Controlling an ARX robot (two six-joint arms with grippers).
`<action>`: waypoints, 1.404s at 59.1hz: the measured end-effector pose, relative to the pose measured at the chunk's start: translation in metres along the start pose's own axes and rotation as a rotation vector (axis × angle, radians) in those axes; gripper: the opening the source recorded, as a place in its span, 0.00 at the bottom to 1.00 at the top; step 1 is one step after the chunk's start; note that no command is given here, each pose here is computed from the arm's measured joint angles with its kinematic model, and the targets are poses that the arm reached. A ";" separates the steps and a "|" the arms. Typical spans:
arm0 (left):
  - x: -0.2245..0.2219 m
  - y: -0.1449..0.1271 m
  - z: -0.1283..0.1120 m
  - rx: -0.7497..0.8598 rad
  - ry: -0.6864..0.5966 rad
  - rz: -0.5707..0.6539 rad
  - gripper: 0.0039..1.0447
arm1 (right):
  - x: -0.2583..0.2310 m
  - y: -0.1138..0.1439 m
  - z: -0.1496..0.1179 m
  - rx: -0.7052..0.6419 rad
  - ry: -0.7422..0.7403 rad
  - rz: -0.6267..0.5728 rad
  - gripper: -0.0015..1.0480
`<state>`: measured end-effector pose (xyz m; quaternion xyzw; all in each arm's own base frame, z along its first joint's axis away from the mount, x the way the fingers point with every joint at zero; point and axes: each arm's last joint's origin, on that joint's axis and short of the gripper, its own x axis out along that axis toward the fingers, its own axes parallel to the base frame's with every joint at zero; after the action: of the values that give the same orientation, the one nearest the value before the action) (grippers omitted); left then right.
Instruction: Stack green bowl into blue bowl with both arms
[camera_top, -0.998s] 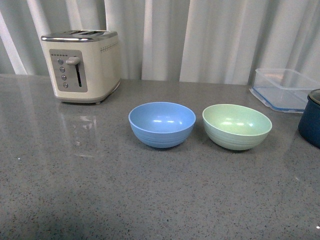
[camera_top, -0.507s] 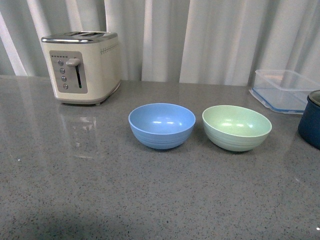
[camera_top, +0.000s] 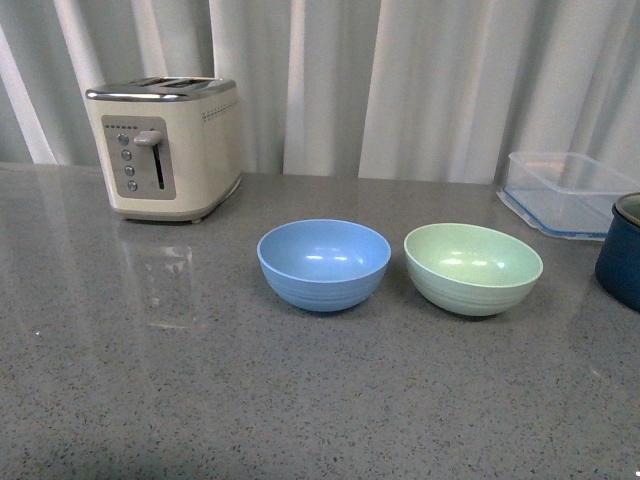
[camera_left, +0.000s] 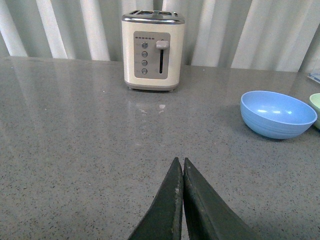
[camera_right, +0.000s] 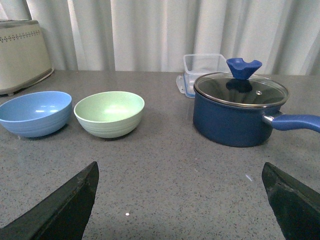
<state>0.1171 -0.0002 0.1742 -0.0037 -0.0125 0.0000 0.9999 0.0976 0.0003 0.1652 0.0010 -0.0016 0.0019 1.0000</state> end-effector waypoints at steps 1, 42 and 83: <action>0.000 0.000 0.000 0.000 0.000 0.000 0.03 | 0.000 0.000 0.000 0.000 0.000 0.000 0.90; -0.021 0.000 -0.003 0.000 0.005 0.001 0.03 | 0.000 0.000 0.000 0.000 0.000 0.000 0.90; -0.021 0.000 -0.003 0.002 0.007 0.000 0.93 | 0.000 0.000 0.000 0.000 0.000 0.000 0.90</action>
<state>0.0966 -0.0001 0.1705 -0.0026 -0.0089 0.0002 1.0000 0.0976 0.0003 0.1652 0.0010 -0.0016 0.0019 1.0000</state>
